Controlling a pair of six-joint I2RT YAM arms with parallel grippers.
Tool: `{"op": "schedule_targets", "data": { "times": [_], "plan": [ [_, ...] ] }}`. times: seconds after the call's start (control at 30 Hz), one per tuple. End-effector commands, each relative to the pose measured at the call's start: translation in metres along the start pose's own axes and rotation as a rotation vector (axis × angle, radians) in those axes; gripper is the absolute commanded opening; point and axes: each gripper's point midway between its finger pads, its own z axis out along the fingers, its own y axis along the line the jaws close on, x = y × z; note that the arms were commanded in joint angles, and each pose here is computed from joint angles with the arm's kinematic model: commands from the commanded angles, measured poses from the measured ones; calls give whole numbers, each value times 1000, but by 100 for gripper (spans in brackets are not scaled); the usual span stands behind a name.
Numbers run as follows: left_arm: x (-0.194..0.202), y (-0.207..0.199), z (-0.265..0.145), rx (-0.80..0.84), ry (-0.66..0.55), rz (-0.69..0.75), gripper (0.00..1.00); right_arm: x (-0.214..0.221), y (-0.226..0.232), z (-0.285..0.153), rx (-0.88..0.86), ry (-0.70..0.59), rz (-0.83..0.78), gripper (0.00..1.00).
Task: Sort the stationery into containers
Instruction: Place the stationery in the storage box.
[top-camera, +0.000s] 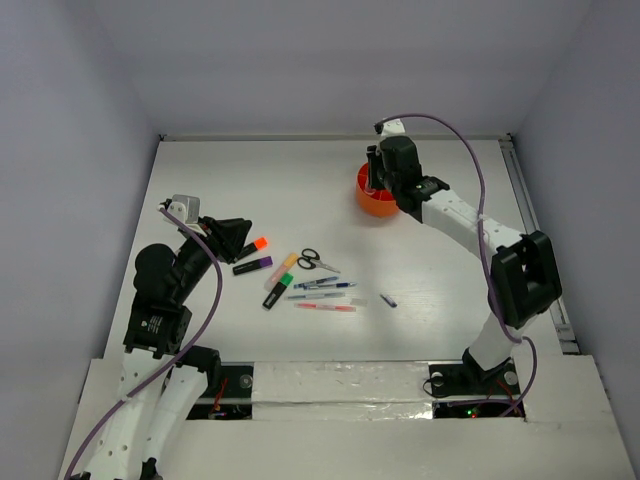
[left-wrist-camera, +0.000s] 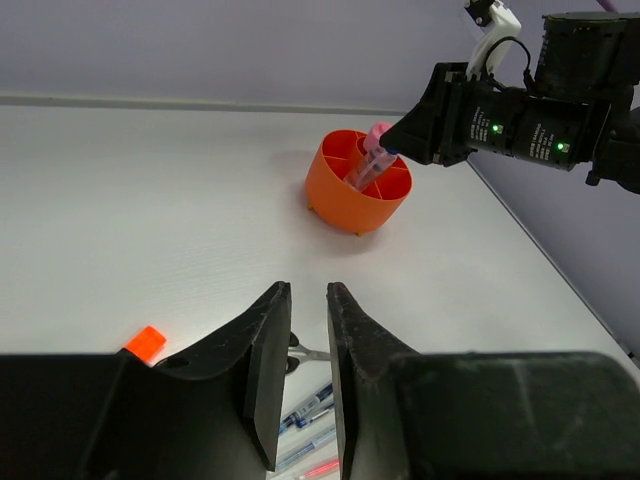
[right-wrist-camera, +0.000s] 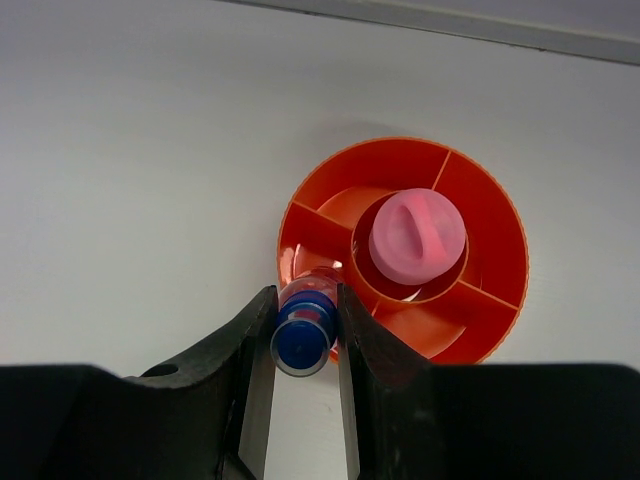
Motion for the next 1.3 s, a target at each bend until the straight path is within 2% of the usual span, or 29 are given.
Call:
{"op": "schedule_targets", "data": {
  "times": [0.0,0.2,0.43,0.57,0.67,0.83,0.93,1.03,1.07,1.1,1.17,1.2,1.27],
  "plan": [
    [-16,-6,-1,17,-51,21,19,-7,1,3,-10,-30,22,12],
    [-16,-6,-1,19,-52,21,20,-2,1,5,-4,-13,20,21],
    [-16,-6,-1,18,-51,21,21,-7,-2,0,6,-26,24,41],
    [-18,-7,-3,20,-59,24,22,-9,-2,-4,0,-13,16,49],
    [-16,-7,-2,21,-54,21,24,-14,0,-10,-19,-38,20,54],
    [-17,-6,-3,18,-59,22,25,-17,6,-20,-63,-38,39,56],
    [-17,-6,-2,16,-56,21,25,-21,22,-33,-137,-59,63,48],
    [-16,-4,-1,11,-53,18,25,-20,43,-48,-181,-67,54,25],
    [-16,-5,-1,12,-55,18,24,-18,50,-51,-198,-65,53,12],
    [-17,-2,-1,0,-58,16,20,-13,66,-58,-245,-58,59,7],
    [-16,-1,-1,-2,-57,16,14,-4,89,-65,-315,-41,62,2],
    [-17,0,0,-7,-58,14,7,1,102,-68,-353,-29,74,2],
    [-18,3,-1,-23,-63,13,2,17,138,-75,-434,6,59,3]
  ]
}}
